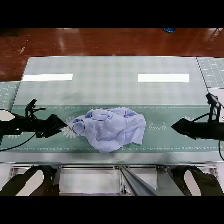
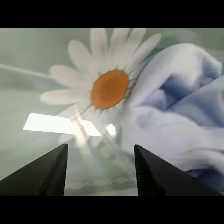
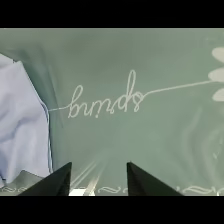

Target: Fold the shirts.

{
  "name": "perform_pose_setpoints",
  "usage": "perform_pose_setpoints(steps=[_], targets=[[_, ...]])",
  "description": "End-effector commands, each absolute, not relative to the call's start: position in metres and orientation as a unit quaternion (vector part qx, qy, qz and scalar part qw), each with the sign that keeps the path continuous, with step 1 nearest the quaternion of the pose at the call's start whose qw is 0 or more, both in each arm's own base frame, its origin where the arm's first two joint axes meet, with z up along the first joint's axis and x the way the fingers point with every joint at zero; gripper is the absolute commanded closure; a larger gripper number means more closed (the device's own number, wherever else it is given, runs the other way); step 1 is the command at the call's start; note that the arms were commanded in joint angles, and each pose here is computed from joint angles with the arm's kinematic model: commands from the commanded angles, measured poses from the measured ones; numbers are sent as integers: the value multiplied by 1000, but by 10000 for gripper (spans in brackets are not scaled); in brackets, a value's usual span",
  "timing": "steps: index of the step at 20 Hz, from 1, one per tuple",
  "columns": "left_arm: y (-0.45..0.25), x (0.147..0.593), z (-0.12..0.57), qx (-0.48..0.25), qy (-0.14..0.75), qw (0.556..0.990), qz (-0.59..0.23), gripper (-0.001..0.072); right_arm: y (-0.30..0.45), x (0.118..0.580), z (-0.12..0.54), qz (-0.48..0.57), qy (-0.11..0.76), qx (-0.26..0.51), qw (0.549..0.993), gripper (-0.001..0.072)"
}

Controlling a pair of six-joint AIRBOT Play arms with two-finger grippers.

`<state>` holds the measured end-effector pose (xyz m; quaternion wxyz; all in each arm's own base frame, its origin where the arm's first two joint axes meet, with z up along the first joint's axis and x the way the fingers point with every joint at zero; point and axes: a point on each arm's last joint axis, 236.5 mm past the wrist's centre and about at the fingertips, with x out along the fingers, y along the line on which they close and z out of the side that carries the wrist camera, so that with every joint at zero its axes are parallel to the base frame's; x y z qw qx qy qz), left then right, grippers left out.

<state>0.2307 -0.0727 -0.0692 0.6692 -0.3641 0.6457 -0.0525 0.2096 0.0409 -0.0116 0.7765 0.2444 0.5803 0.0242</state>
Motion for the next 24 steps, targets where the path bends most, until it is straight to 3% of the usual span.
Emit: perform_pose_setpoints(steps=[1, 4, 8, 9, 10, 11, 21, 24], targets=[[-86, 262, -71, -426, 604, 669, -77, 199, 54, 188, -50, 29, 605, 279, 745, 307], [-111, 263, -69, -444, 607, 646, -133, 199, 70, 176, -66, 47, 630, 303, 713, 308], [-135, 240, -82, -420, 653, 604, -181, 201, 86, 194, -60, 75, 608, 346, 711, 308], [-136, 239, -85, -419, 656, 601, -182, 240, 88, 197, -62, 78, 609, 352, 707, 307], [-135, 239, -86, -416, 655, 603, -186, 535, 92, 197, -64, 85, 613, 358, 700, 307], [-135, 240, -86, -414, 653, 605, -188, 679, 98, 199, -65, 97, 616, 368, 690, 308], [-135, 243, -83, -407, 649, 611, -198, 682, 178, 183, -115, 141, 691, 347, 618, 308], [-135, 244, -83, -407, 649, 611, -198, 682, 201, 197, -115, 160, 685, 335, 626, 337]])
